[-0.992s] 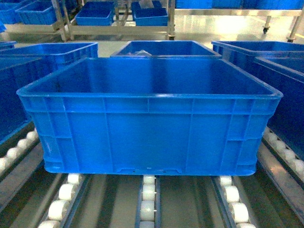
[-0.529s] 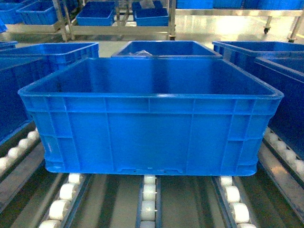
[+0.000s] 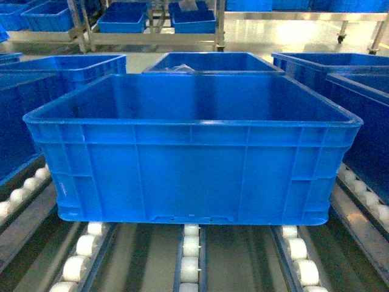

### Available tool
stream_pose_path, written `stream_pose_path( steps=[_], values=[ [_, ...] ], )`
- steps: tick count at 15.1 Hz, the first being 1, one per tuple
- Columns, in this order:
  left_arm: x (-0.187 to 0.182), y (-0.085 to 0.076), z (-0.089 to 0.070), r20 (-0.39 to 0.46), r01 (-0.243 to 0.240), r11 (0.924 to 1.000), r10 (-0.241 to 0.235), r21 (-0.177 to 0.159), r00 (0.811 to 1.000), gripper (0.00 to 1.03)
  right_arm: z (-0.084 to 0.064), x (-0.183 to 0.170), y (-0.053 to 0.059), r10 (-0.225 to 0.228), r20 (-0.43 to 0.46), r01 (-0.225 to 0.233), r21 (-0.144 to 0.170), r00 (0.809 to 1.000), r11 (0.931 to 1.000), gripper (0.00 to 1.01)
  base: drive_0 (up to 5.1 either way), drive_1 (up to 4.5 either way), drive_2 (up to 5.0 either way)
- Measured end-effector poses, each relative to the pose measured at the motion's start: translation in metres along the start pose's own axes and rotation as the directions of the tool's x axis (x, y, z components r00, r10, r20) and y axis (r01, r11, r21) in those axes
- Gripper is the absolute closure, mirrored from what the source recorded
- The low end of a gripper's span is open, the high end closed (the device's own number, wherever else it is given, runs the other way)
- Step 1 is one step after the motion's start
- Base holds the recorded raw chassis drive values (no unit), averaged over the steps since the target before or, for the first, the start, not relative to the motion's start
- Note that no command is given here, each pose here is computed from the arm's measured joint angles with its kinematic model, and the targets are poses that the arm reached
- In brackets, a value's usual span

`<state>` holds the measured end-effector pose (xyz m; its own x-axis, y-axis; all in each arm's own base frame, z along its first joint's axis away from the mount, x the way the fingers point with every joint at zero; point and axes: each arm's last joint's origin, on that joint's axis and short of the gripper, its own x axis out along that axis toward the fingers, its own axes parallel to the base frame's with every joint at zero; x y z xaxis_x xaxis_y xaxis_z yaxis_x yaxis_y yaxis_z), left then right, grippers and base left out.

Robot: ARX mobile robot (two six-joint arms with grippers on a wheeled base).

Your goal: Place box next to blue box on left shelf

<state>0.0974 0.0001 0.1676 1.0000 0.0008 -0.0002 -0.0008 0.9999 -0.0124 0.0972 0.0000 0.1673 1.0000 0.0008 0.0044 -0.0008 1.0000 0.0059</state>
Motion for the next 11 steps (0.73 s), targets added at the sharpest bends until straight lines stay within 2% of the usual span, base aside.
stream_pose_path(
  steps=[11],
  values=[
    [0.0000, 0.0000, 0.0000, 0.000, 0.000, 1.0000, 0.000, 0.000, 1.000, 0.05, 0.0000, 0.0000, 0.0000, 0.000, 0.000, 0.000, 0.000, 1.000, 1.0000, 0.03, 0.0, 0.00, 0.0]
  ],
)
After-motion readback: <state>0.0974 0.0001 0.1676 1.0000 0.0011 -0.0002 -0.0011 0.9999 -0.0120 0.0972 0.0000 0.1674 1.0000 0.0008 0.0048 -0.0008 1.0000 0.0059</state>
